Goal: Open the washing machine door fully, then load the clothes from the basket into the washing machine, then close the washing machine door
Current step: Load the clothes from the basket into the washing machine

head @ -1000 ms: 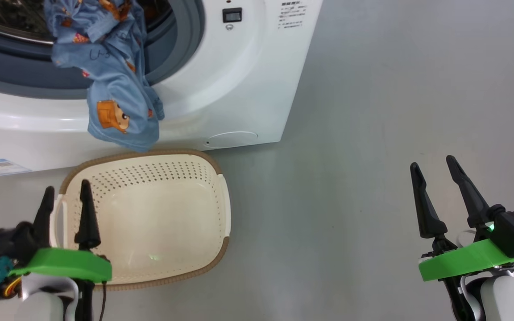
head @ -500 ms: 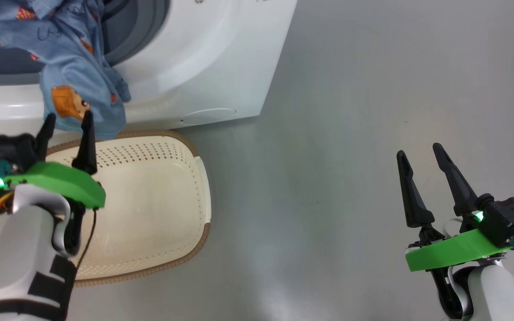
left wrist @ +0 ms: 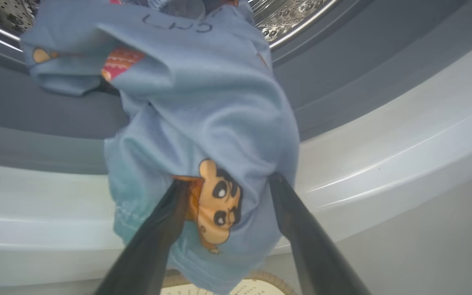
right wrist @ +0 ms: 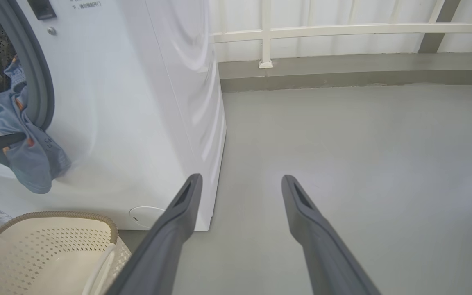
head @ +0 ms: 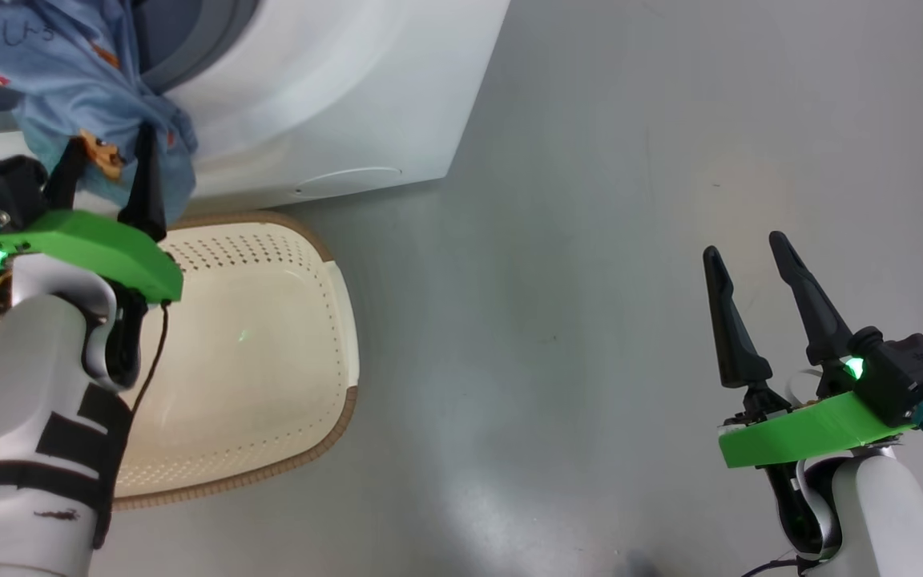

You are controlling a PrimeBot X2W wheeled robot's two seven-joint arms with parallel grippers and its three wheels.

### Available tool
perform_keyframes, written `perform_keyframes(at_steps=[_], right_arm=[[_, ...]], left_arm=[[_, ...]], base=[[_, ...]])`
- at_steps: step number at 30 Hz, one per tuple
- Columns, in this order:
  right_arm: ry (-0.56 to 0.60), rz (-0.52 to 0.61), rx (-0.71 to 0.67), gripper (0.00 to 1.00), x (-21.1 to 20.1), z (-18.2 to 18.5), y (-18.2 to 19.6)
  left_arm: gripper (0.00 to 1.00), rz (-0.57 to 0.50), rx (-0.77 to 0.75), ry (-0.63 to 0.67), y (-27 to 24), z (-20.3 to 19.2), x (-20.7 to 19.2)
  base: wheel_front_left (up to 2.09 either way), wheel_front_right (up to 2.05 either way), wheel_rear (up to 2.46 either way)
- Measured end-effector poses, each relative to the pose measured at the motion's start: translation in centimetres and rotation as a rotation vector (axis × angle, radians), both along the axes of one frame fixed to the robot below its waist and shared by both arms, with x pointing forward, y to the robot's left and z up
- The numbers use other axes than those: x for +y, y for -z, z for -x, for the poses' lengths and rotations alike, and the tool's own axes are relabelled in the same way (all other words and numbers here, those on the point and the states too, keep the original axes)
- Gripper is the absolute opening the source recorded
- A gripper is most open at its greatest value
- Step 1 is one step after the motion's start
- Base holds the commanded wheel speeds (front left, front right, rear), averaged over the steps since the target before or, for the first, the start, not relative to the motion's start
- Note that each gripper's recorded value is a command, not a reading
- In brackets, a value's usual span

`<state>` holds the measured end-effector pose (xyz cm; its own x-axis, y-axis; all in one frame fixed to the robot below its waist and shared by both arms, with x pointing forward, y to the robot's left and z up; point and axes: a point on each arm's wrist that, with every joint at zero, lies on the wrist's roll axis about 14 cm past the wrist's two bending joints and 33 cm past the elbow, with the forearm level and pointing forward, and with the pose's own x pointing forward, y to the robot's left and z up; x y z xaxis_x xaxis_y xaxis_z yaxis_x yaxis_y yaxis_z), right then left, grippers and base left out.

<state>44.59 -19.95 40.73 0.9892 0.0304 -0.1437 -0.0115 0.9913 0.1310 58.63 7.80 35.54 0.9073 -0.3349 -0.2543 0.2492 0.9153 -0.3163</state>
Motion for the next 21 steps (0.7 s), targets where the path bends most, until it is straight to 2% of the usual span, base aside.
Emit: perform_keyframes(at_steps=[10, 11, 12, 13, 14, 21], right_arm=[[0.019, 0.004, 0.020, 1.00, -0.5, 0.4, 0.6], [0.021, 0.005, 0.021, 1.00, -0.6, 0.5, 0.6], [0.024, 0.006, 0.021, 1.00, -0.6, 0.5, 0.6], [0.026, 0.006, 0.021, 1.00, -0.7, 0.5, 0.6], [0.030, 0.007, 0.021, 1.00, -0.8, 0.5, 0.6], [0.036, 0.004, 0.016, 1.00, -0.9, 0.3, 0.6]], left_arm=[[1.00, 0.040, 0.029, 0.001, 1.0, -1.1, -0.8], [0.69, 0.043, 0.031, 0.001, 1.1, -1.1, -0.8], [0.44, 0.047, 0.033, -0.001, 1.1, -1.1, -0.9], [0.28, 0.048, 0.034, -0.001, 1.2, -1.2, -0.8], [0.00, 0.049, 0.034, -0.004, 1.2, -1.2, -0.7], [0.00, 0.062, 0.022, -0.016, 0.6, -1.3, -0.3]], base=[[0.00, 0.00, 0.00], [0.00, 0.00, 0.00], [0.00, 0.00, 0.00], [0.00, 0.00, 0.00], [0.00, 0.00, 0.00], [0.00, 0.00, 0.00]])
